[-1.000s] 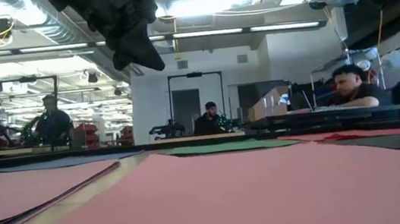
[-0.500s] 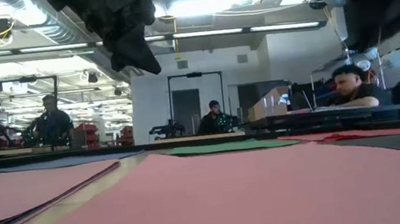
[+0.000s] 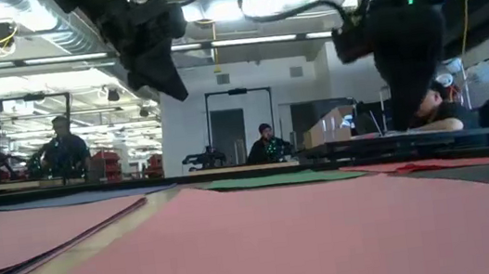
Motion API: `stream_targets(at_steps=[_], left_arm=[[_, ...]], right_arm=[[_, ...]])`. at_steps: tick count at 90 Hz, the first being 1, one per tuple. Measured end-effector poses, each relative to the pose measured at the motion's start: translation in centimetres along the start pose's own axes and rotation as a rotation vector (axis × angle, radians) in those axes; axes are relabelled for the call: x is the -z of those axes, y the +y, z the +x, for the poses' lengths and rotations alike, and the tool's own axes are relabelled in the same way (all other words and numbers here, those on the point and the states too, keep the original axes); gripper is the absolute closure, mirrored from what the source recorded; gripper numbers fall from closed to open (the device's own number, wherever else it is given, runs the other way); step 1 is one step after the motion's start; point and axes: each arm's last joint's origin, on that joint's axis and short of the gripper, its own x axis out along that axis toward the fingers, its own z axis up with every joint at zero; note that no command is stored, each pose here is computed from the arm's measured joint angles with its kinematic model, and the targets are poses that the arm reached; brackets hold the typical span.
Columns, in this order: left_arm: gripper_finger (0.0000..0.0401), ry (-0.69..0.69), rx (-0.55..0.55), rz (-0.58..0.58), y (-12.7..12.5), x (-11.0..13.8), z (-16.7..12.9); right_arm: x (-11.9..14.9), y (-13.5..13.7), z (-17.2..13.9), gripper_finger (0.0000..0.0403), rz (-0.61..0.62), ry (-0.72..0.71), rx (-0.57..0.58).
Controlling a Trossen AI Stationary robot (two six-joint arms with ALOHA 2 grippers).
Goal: Organize paper
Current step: Stack the black paper on top of the other black paper
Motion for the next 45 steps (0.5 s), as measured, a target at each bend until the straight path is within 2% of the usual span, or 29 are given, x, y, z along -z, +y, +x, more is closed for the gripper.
stream_targets(at_steps=[23,45], left_arm=[[0.0401,-0.003,0.004,0.002,-0.2,0.0,0.0],[0.0401,-0.004,0.003,-0.004,-0.1,0.0,0.0]], right_arm=[[1.4,-1.2,2.6,0.0403,0.037,0.029,-0.029],[2.1,-1.8,3.3,0.0403,0.08,0.039,-0.039]])
